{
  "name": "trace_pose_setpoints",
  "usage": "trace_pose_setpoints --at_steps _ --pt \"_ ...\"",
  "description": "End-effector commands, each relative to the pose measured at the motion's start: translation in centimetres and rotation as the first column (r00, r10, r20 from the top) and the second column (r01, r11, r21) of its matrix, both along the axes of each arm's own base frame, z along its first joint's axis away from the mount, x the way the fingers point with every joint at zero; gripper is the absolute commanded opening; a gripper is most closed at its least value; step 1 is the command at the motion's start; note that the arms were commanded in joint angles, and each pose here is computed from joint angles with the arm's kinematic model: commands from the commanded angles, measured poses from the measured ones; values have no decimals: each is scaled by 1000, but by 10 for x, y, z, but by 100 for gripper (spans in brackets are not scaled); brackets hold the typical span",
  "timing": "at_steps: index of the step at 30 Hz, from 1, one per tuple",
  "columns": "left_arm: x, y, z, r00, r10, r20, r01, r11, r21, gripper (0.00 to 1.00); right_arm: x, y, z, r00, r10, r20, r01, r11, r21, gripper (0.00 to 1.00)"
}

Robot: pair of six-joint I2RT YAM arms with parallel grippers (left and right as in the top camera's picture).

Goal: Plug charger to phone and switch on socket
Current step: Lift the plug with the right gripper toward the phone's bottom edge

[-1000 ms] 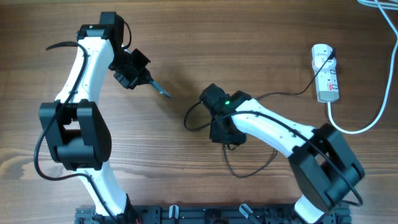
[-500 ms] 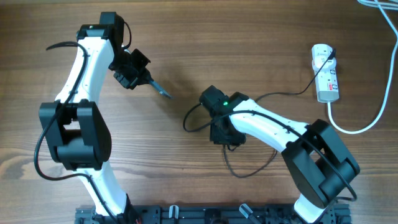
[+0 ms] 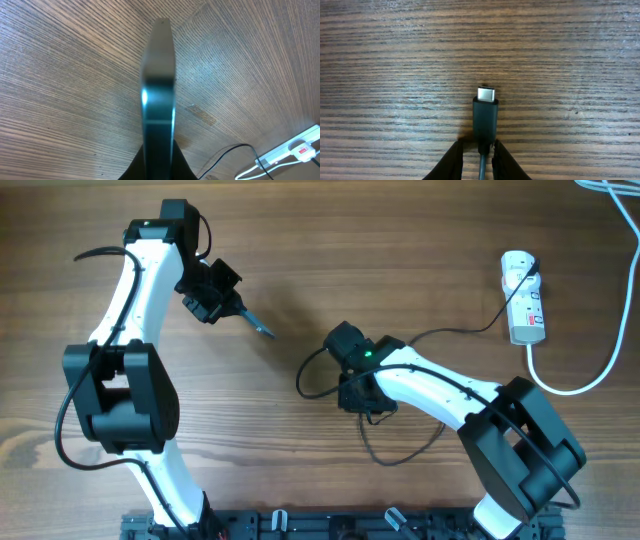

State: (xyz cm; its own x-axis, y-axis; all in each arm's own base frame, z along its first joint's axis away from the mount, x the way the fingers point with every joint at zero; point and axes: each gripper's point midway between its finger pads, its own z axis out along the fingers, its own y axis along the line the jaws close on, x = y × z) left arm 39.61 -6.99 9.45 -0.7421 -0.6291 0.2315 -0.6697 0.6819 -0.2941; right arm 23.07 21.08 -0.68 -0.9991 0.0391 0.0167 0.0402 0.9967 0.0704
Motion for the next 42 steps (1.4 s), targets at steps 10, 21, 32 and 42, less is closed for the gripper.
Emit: trace_pose_setpoints --at_steps 10,21,32,42 --pt "3 -2 2 1000 -17 14 17 1000 3 4 -15 -13 -24 998 13 -53 -16 998 -57 16" --pt "5 -16 7 990 -119 74 124 990 -63 4 -8 -7 -21 999 41 -35 -42 998 -35 4" --pt "8 -97 72 806 -315 501 547 719 -428 4 -4 24 55 987 158 10 -157 977 142 4" --pt "8 -153 107 608 -354 710 739 580 -343 4 -38 56 153 964 245 101 -263 844 468 5"
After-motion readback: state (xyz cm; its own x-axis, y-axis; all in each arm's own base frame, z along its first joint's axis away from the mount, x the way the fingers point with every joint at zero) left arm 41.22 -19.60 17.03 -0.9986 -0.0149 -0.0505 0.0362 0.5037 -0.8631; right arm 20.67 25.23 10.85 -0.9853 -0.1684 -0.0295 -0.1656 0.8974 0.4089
